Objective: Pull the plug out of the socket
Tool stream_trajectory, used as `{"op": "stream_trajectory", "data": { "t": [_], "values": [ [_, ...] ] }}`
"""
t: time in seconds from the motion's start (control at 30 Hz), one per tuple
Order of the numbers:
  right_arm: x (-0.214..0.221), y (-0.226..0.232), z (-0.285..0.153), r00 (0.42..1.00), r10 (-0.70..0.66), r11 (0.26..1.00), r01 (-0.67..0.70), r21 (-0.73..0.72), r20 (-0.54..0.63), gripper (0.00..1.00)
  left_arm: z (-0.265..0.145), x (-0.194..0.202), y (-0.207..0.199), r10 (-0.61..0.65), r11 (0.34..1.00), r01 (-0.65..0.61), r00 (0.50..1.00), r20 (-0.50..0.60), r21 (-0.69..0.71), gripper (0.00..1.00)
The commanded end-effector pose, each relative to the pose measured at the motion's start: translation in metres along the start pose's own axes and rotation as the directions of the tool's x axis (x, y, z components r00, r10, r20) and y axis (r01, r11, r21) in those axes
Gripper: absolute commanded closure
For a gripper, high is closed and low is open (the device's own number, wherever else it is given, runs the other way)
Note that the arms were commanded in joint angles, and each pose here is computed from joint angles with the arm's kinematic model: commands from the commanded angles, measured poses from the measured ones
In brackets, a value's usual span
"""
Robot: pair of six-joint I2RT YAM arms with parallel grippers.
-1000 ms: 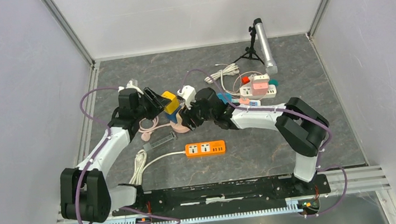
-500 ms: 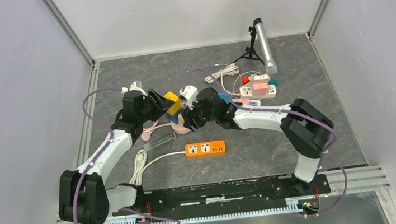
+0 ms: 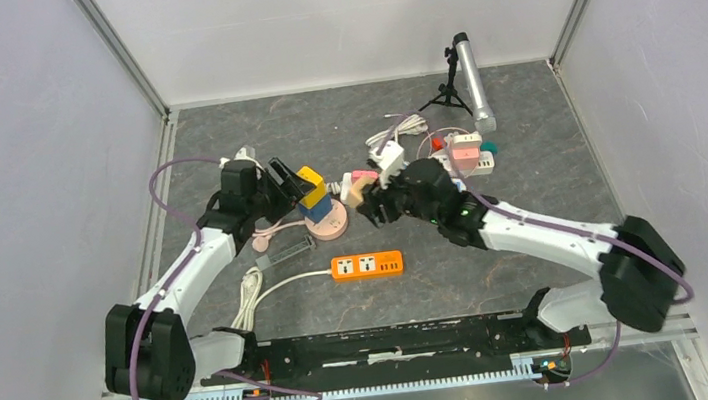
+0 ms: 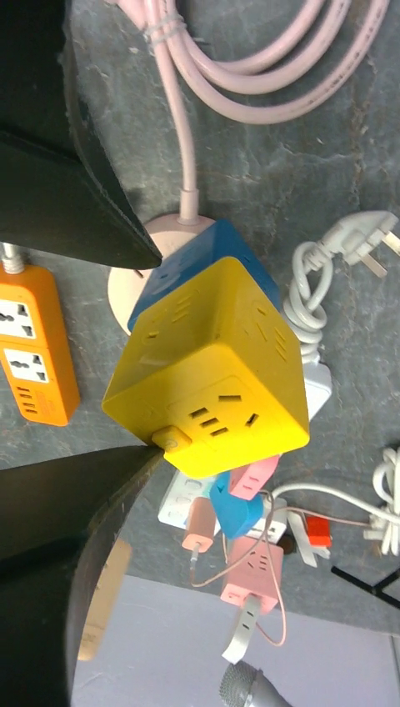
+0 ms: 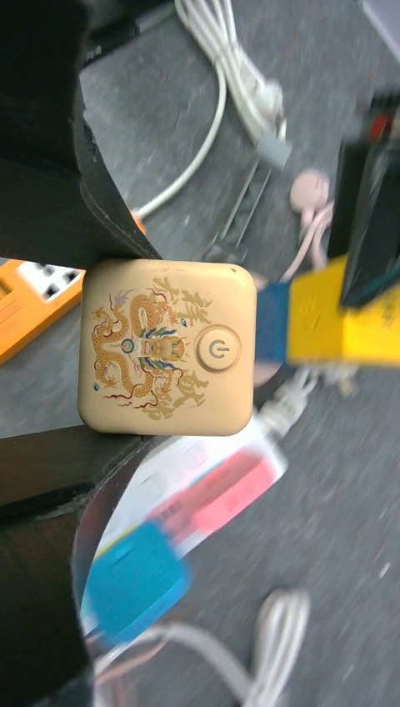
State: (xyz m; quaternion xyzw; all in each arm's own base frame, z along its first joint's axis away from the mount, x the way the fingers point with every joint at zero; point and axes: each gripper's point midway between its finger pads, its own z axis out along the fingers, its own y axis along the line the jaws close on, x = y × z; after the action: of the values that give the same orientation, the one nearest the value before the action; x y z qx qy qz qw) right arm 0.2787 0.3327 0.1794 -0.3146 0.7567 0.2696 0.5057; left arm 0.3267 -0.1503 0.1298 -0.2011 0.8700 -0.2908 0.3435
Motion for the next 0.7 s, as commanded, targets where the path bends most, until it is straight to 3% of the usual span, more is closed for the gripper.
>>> {"op": "stream_trajectory", "data": {
  "t": [0.0,0.17,0.4,0.6,0.67],
  "values": [
    [0.010,-0.052,-0.048,0.998,0.055,0.968,-0.048,0.247,-0.023,1.00,-0.017,0.038,0.053,0.033,0.967,-0.079,0.982,-0.187,-0.240,0.14],
    [0.063,-0.091,-0.098,0.977,0.155,0.883,-0.070,0.465,-0.146,1.00,-0.023,0.003,0.014,0.092,0.980,-0.113,0.987,-0.132,-0.166,0.05],
    [0.116,-0.132,-0.155,0.947,0.273,0.722,-0.084,0.687,-0.171,1.00,-0.029,-0.015,0.003,0.127,0.976,-0.140,0.988,-0.086,-0.167,0.00],
    [0.152,-0.161,-0.194,0.913,0.311,0.570,0.043,0.820,-0.265,1.00,-0.038,-0.026,-0.008,0.159,0.976,-0.165,0.986,-0.052,-0.139,0.00],
    [0.162,-0.169,-0.203,0.896,0.322,0.529,0.098,0.843,-0.306,0.94,-0.041,-0.031,-0.012,0.178,0.974,-0.181,0.983,-0.037,-0.134,0.00]
  ]
}}
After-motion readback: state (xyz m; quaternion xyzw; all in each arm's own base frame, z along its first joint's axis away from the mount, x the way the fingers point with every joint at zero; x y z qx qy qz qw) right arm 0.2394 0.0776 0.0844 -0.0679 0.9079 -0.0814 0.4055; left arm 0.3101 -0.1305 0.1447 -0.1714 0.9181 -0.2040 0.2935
